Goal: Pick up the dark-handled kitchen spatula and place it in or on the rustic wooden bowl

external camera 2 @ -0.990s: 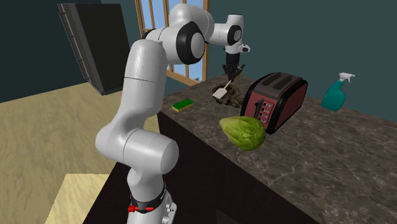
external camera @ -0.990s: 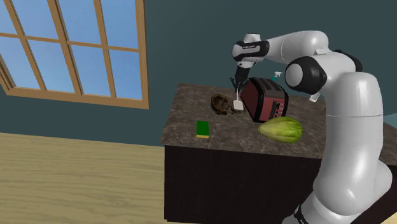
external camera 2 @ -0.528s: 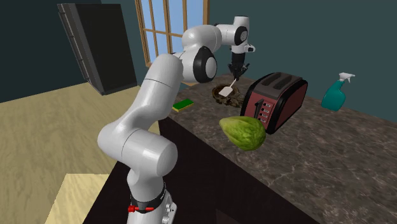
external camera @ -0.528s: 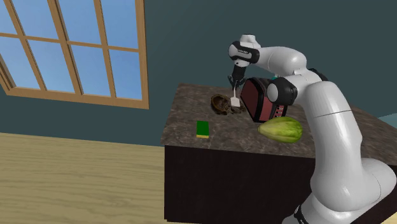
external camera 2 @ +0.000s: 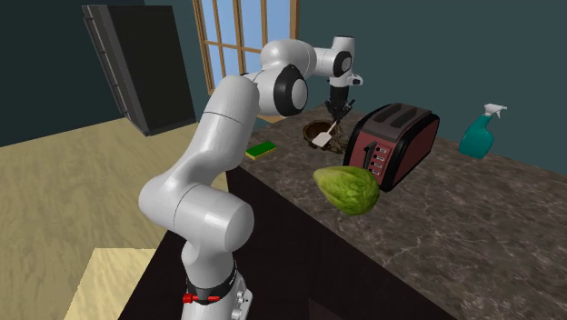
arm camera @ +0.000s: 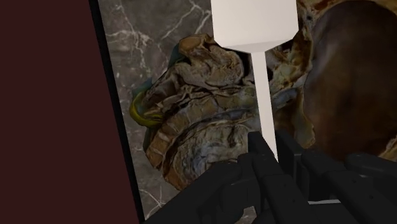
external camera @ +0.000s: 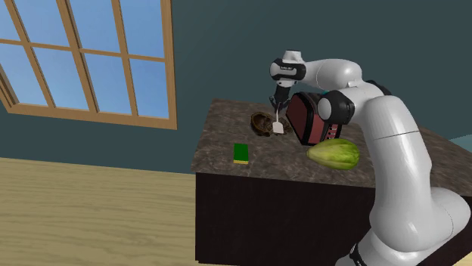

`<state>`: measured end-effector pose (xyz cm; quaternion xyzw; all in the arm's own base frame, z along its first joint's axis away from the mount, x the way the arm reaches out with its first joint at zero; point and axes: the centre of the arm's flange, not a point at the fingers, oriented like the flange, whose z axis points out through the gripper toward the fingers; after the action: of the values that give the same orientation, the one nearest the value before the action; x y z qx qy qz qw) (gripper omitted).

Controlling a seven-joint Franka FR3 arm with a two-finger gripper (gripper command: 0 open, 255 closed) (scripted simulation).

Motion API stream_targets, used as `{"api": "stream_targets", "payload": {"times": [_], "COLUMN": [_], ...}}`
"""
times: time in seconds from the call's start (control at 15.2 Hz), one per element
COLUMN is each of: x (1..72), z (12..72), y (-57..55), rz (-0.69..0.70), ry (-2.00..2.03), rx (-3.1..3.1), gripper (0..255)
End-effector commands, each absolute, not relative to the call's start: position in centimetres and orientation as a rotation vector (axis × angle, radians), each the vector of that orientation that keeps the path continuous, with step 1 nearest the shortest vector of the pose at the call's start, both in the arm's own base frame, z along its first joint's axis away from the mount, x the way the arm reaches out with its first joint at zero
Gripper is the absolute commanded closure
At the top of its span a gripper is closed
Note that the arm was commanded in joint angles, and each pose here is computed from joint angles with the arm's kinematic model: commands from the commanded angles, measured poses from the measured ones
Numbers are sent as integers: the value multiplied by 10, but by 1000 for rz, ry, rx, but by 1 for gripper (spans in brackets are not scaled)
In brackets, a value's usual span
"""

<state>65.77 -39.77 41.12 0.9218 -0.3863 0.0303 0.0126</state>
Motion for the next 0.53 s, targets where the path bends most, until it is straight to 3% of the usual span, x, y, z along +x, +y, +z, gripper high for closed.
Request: {"api": "stream_targets", "payload": {"times": [0.0, 0.46], "x": [658, 658], "z": [402, 381], "y": [-398, -398], "rz": [96, 96], "ry": [-1204, -1204], "rx": [2873, 2873], "gripper": [255, 255]}}
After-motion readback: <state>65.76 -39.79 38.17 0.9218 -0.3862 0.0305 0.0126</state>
